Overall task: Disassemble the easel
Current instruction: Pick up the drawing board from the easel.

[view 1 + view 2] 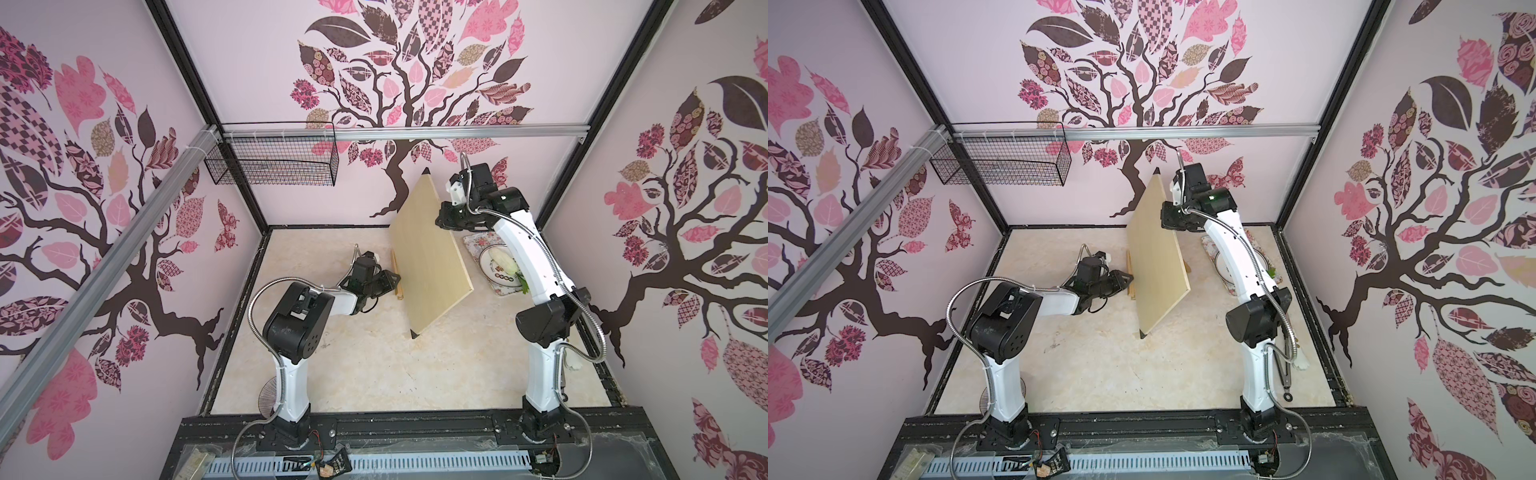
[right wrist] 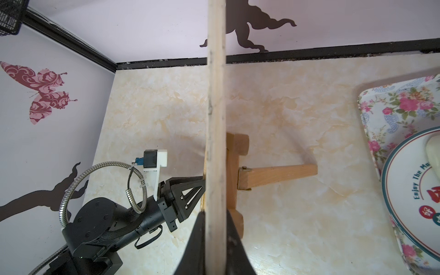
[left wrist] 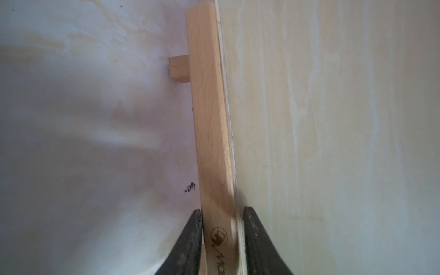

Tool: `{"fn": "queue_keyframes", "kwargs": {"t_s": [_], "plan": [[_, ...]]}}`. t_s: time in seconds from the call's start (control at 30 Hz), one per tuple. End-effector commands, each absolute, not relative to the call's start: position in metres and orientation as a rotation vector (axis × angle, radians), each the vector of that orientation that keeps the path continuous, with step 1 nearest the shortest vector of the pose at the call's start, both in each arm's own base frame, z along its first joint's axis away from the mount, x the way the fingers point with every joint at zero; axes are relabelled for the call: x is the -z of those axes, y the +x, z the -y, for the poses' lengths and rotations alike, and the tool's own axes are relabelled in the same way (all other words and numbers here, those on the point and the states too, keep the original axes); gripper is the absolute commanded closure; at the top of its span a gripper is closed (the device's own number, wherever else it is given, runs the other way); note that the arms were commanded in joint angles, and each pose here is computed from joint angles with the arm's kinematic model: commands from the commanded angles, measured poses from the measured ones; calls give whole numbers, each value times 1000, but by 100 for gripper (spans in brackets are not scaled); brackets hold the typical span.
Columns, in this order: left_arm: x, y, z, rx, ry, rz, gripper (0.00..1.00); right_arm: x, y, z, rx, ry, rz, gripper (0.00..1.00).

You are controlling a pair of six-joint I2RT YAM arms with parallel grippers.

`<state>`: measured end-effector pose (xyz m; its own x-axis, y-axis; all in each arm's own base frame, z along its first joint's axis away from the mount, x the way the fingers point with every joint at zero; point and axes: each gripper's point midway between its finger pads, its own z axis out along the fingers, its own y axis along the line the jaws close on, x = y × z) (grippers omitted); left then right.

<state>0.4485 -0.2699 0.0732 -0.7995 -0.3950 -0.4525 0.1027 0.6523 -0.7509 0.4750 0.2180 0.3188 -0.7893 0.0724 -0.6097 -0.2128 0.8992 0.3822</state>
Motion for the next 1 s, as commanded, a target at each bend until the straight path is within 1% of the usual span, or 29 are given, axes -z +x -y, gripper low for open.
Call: {"fn": "queue_keyframes", "kwargs": {"t_s": [0.0,0.2,0.37,0.53,0.73,0.97], "plan": [[-104,446,282,1121,-146,-2211,62,-419,452,-211,-628,-152,-2135,100],[-115,443,280,1113,-126,-2202,52,-438,442,-208,-656,-143,-2077,100],[-132,441,273,1105,-105,-2177,49,-458,432,-205,-680,-137,-2019,100],[-162,438,255,1124,-91,-2119,47,-486,414,-202,-740,-131,-1936,100],[-204,429,224,1105,-68,-2058,40,-514,382,-198,-861,-109,-1784,100],[-236,411,201,1206,-80,-2036,36,-521,346,-191,-1076,-30,-1540,100]]}}
